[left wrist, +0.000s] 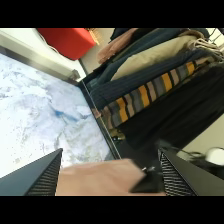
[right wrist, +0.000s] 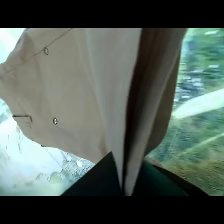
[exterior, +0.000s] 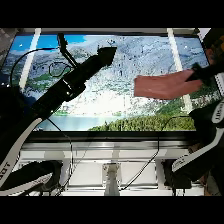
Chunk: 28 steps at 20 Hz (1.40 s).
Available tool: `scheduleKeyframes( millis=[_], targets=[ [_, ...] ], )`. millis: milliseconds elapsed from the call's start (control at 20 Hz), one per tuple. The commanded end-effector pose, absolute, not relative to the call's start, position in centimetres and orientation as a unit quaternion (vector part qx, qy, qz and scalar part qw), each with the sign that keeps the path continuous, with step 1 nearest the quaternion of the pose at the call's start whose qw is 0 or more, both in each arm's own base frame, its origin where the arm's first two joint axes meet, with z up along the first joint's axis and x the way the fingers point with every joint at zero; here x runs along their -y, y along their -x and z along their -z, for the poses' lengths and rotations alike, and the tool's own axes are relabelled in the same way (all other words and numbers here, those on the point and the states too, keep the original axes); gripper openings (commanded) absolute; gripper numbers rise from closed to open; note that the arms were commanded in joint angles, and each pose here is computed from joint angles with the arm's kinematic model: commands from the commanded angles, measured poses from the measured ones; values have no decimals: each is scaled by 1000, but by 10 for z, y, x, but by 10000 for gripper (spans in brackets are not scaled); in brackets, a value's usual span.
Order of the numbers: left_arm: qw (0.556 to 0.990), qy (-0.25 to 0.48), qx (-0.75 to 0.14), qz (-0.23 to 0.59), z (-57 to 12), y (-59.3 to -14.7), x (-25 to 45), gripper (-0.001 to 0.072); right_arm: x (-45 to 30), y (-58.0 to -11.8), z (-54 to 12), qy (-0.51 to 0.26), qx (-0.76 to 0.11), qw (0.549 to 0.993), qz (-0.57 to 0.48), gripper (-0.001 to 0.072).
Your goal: Fold the clothes and pants, and hang the long-sleeved shirts on hangers.
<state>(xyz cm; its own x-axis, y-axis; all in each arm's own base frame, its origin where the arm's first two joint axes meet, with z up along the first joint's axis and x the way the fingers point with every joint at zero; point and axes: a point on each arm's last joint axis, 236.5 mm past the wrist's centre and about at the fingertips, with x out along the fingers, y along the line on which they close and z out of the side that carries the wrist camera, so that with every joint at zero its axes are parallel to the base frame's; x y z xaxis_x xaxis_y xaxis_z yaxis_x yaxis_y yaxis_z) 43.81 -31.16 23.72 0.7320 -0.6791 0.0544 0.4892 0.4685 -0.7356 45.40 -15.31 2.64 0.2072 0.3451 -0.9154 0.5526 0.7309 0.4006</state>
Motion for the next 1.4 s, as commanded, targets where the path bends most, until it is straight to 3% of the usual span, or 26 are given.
scheduleKeyframes(
  millis=[0,650,1000,1350],
  targets=[
    [848,383,-123,344,-238,-438,311,685,215,-409,-61,-385,-596,690,144,7],
    [861,388,-107,310,-238,-462,275,685,304,-269,-169,-429,-479,707,295,8],
    [867,391,-100,293,-238,-472,257,685,327,-161,-168,-417,-479,650,417,8],
    [864,397,-100,292,-239,-473,256,685,304,-69,-120,-479,-503,530,486,9]
  ],
)
